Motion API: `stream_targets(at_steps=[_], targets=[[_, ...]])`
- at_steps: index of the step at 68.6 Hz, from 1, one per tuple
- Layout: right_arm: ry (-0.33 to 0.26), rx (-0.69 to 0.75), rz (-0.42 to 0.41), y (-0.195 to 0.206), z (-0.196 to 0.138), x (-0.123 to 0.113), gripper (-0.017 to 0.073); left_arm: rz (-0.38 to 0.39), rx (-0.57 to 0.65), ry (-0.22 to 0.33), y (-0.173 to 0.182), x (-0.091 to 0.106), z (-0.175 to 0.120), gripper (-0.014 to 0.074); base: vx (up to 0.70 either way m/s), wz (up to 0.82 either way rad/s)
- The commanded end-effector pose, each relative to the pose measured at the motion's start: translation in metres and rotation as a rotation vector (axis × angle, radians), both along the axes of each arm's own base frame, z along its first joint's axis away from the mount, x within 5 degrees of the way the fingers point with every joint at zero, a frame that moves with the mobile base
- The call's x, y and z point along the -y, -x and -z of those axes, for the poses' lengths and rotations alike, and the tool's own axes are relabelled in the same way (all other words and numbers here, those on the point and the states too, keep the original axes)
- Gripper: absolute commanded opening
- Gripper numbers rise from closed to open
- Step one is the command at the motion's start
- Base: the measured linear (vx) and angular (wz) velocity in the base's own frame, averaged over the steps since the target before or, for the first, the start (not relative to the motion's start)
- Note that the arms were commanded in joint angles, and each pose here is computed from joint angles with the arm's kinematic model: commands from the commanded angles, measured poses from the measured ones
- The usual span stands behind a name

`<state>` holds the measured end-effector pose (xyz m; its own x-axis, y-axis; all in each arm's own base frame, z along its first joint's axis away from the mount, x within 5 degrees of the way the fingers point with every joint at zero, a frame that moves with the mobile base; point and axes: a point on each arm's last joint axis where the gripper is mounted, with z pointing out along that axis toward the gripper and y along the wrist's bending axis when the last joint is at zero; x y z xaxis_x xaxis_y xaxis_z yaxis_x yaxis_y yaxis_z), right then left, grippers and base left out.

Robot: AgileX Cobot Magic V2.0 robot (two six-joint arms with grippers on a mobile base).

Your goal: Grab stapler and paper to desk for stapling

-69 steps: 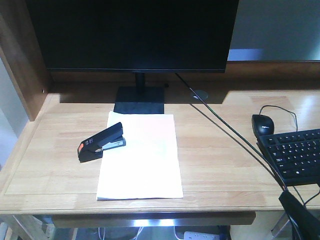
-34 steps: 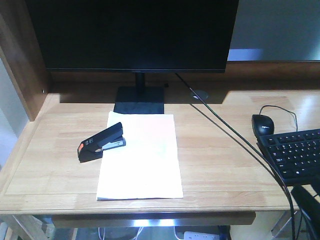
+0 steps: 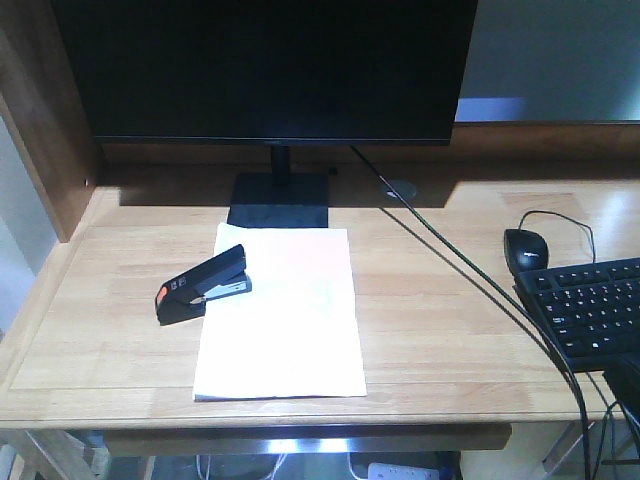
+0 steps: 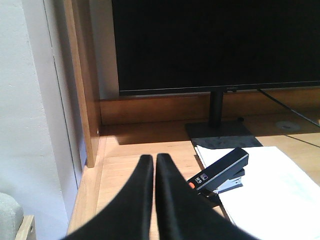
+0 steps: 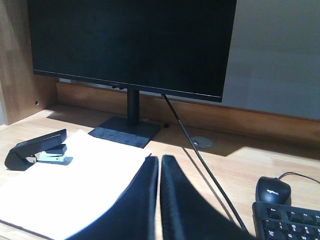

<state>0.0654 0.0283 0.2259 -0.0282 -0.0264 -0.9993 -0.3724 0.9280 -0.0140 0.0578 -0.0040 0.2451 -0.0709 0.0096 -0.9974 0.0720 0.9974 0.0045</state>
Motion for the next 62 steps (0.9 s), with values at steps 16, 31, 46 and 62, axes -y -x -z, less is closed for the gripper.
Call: stream_targets(at_steps=[16, 31, 46, 62], targets=[[0.044, 0.041, 0.026, -0.001, -0.010, 0.002, -0.0009, -0.002, 0.145, -0.047, 0.000, 0.000, -0.015, -0.0006, 0.00, 0.00], [0.044, 0.041, 0.026, -0.001, -0.010, 0.002, -0.0009, 0.001, 0.283, 0.040, 0.003, 0.000, 0.013, -0.0006, 0.00, 0.00], [0.044, 0.041, 0.026, -0.001, -0.010, 0.002, -0.0009, 0.001, 0.211, 0.044, 0.003, 0.000, 0.038, -0.0006, 0.00, 0.00], [0.044, 0.041, 0.026, -0.001, -0.010, 0.002, -0.0009, 0.002, 0.144, 0.023, 0.002, 0.000, 0.044, -0.0006, 0.00, 0.00]])
